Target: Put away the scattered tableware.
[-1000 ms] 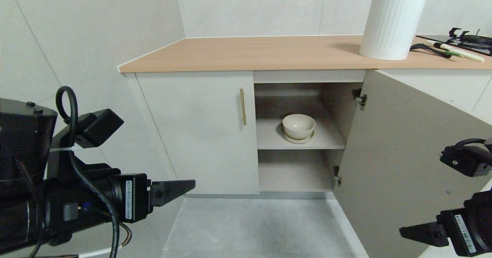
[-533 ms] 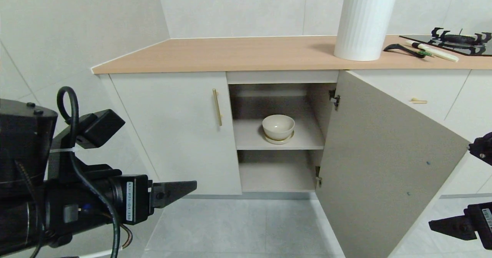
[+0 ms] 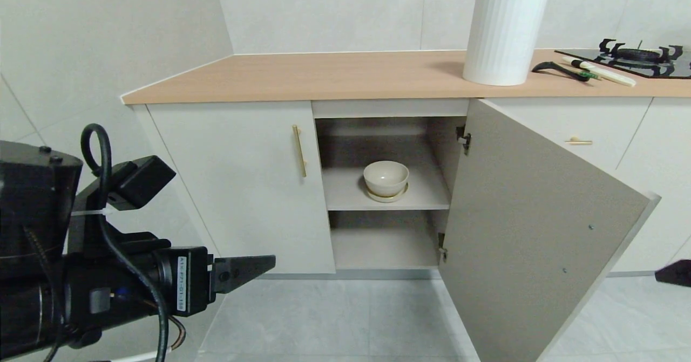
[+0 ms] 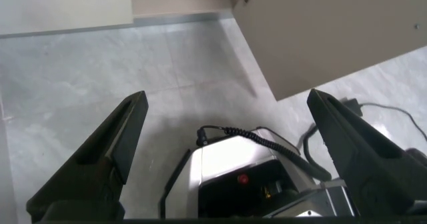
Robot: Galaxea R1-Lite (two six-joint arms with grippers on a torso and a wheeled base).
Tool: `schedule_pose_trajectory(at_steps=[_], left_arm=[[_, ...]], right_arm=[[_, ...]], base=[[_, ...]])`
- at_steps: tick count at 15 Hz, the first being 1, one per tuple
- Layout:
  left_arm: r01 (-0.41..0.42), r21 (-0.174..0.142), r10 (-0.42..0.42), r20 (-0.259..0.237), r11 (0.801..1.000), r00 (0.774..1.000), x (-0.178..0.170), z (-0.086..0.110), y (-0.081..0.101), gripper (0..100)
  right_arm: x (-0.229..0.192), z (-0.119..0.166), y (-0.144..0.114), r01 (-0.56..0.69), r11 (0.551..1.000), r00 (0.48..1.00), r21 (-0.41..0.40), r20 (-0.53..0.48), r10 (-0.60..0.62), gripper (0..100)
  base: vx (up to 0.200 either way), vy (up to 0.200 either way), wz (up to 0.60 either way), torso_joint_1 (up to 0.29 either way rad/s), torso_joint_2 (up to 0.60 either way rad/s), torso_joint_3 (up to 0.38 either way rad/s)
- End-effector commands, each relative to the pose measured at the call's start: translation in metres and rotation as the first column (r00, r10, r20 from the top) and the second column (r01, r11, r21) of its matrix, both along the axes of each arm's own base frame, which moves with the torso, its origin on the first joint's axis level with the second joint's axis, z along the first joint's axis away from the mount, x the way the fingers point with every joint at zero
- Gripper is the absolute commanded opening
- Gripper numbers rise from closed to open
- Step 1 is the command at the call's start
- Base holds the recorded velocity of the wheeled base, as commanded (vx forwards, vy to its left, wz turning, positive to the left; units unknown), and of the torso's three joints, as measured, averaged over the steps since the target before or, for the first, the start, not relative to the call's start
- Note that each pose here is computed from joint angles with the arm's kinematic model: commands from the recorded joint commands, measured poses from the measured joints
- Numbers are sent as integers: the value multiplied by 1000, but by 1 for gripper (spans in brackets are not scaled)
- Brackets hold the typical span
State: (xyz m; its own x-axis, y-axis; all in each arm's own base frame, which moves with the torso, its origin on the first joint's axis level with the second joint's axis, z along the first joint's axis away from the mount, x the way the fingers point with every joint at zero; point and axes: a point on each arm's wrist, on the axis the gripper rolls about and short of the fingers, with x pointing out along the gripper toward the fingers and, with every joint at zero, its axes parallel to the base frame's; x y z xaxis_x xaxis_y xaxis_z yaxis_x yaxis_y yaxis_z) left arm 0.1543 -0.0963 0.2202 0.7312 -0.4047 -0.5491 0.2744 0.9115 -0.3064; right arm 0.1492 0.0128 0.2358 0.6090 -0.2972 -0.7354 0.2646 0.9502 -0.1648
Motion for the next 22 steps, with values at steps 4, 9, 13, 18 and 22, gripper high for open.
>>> schedule_pose_trajectory(at_steps=[4, 9, 13, 18, 22], left_arm=[[0, 0, 0, -1, 1000, 1000, 0, 0, 0, 100], [0, 0, 0, -1, 1000, 1000, 0, 0, 0, 100], [0, 0, 0, -1, 1000, 1000, 0, 0, 0, 100], [-3, 0, 3, 1, 1000, 1000, 0, 0, 0, 100], [-3, -1, 3, 2, 1000, 1000, 0, 1, 0, 100]], right_arm=[[50, -22, -19, 107, 993, 994, 43, 23, -108, 100], [61, -21, -16, 66, 988, 992, 142, 94, -80, 100], [64, -27, -11, 54, 987, 994, 154, 81, -67, 100], [67, -36, 22, -30, 976, 996, 214, 91, 11, 100], [73, -50, 47, -120, 963, 986, 241, 144, 87, 100]], base=[[0, 0, 0, 0, 0, 0], [0, 0, 0, 0, 0, 0], [0, 0, 0, 0, 0, 0], [0, 0, 0, 0, 0, 0], [0, 0, 0, 0, 0, 0]])
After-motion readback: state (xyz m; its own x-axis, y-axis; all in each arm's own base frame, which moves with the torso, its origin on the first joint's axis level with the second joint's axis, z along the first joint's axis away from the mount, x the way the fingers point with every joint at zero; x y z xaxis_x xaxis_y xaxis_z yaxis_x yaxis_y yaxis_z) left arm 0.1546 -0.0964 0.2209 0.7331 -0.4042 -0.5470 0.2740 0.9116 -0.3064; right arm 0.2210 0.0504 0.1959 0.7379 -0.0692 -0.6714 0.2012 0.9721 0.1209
